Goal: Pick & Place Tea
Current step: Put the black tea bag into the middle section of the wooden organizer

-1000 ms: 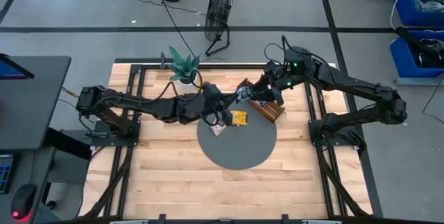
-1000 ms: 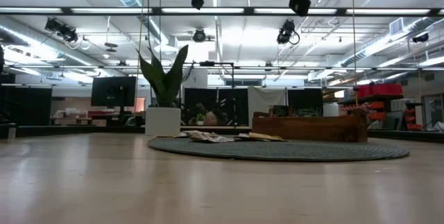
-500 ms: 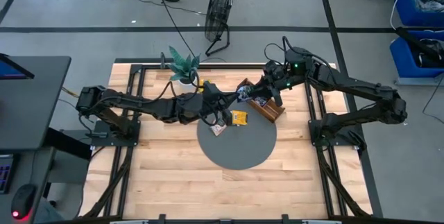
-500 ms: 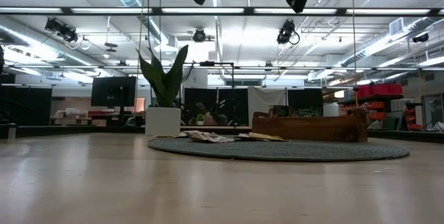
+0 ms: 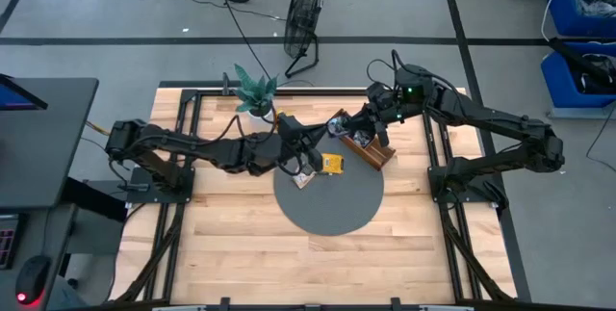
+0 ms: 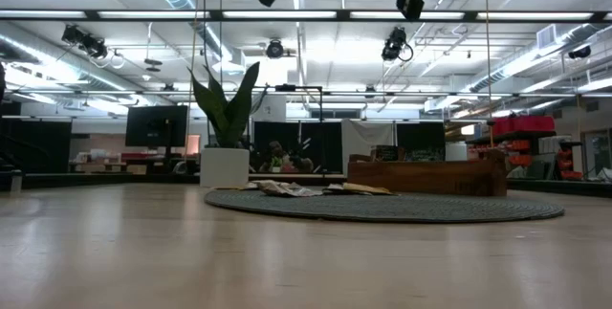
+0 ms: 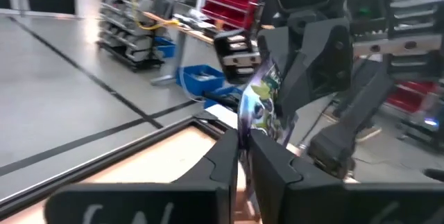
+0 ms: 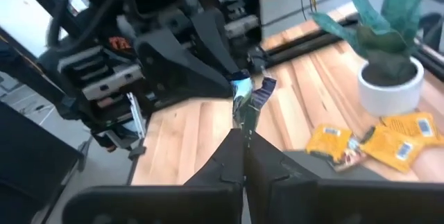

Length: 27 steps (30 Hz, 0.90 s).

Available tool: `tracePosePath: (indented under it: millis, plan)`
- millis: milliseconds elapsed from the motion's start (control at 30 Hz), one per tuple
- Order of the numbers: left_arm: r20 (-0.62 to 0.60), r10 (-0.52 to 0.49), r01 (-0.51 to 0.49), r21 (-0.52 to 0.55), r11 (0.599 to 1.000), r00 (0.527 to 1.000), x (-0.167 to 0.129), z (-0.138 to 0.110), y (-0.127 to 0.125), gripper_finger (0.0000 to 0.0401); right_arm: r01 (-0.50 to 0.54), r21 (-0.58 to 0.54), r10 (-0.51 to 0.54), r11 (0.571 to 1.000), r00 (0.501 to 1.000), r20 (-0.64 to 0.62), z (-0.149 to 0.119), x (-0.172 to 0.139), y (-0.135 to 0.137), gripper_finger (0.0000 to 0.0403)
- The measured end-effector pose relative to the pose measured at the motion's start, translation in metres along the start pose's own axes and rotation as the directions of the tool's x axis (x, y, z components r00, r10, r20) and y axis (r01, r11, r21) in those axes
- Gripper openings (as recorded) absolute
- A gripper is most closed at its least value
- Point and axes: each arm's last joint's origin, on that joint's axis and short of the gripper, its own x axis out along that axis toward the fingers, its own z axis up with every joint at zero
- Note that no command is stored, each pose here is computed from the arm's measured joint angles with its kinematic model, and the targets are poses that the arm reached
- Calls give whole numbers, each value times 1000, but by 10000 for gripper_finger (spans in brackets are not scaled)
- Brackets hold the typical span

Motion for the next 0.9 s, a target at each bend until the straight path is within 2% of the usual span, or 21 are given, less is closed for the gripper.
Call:
tracePosePath:
  millis: [300,467,667,833,900]
  plan:
    - [-52,134,-128,102,987,990,-36,3,-5,25,64,61,-62,996,997,-38,-4,-2,-1,1]
    - [-125,160,-139,160,977,979,-51,6,2,8,214,60,-206,975,971,-123,5,-5,8,0]
    - [-211,222,-179,204,962,952,-67,10,19,4,413,30,-388,910,877,-282,19,-3,7,0]
    - [-258,238,-177,238,955,936,-85,15,27,4,496,22,-445,868,796,-411,12,13,-12,0]
    - [-280,241,-172,250,953,929,-91,15,28,4,538,18,-467,843,747,-473,4,20,-23,0]
